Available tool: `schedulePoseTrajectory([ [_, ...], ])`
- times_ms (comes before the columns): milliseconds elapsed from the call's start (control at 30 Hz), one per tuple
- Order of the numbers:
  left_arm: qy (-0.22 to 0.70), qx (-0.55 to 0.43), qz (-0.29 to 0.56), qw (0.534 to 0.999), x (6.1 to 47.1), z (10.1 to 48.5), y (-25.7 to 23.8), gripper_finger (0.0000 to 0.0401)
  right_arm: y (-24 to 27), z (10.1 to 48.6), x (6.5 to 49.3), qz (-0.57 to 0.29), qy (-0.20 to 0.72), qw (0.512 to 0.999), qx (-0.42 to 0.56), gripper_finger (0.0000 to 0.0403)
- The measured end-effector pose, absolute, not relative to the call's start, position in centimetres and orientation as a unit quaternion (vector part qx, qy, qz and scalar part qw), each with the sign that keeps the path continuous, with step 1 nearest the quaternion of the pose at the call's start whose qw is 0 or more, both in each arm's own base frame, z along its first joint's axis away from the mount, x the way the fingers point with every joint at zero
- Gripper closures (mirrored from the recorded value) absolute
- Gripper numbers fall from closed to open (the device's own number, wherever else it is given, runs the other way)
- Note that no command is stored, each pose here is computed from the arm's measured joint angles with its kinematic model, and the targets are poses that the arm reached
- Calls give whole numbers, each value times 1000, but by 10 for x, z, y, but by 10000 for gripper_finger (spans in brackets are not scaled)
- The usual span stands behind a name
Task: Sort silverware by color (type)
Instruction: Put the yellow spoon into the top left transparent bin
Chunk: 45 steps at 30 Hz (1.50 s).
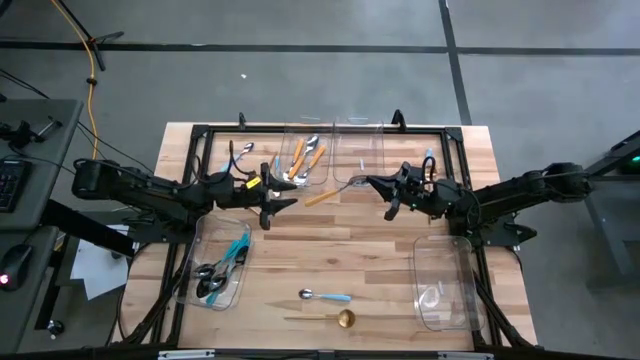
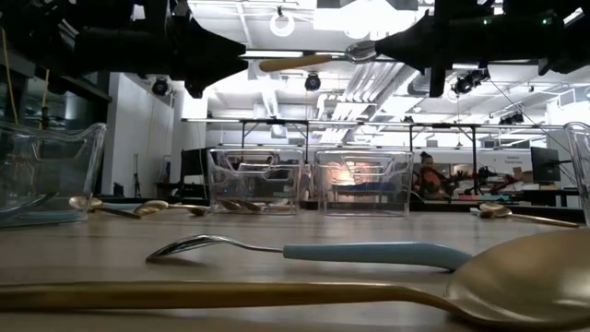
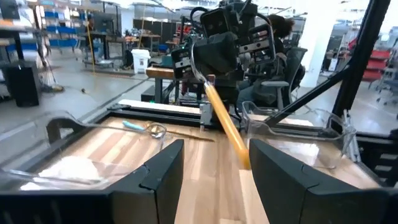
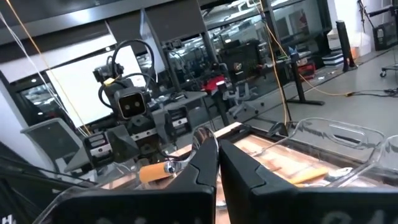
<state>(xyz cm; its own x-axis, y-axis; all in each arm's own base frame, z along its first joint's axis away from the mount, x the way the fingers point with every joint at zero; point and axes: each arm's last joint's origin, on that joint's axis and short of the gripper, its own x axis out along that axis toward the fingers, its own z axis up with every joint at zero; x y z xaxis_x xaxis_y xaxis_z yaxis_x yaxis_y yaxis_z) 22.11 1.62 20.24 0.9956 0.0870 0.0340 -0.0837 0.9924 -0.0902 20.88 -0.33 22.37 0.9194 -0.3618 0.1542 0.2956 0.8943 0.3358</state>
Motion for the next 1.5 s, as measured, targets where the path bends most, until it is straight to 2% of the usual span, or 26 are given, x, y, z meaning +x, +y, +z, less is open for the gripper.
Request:
schedulePoseTrajectory([
  [267, -5, -122, 43, 992, 225, 195, 16, 231, -2, 221, 210, -154, -93, 971, 155, 403],
  [500, 28, -186, 46, 981, 252, 187, 18, 231, -2, 213, 215, -149, -73, 974, 152, 403],
  [633, 36, -208, 5, 978, 266, 193, 17, 231, -2, 211, 216, -151, -62, 975, 149, 403],
  [867, 108, -225, -2, 968, 280, 194, 16, 231, -1, 210, 216, -134, -57, 978, 152, 403],
  [1067, 129, -231, 0, 965, 293, 187, 17, 231, -1, 210, 216, -133, -57, 977, 153, 403],
  [1500, 160, -254, -80, 951, 324, 180, 14, 231, -1, 209, 216, -135, -52, 978, 151, 403],
])
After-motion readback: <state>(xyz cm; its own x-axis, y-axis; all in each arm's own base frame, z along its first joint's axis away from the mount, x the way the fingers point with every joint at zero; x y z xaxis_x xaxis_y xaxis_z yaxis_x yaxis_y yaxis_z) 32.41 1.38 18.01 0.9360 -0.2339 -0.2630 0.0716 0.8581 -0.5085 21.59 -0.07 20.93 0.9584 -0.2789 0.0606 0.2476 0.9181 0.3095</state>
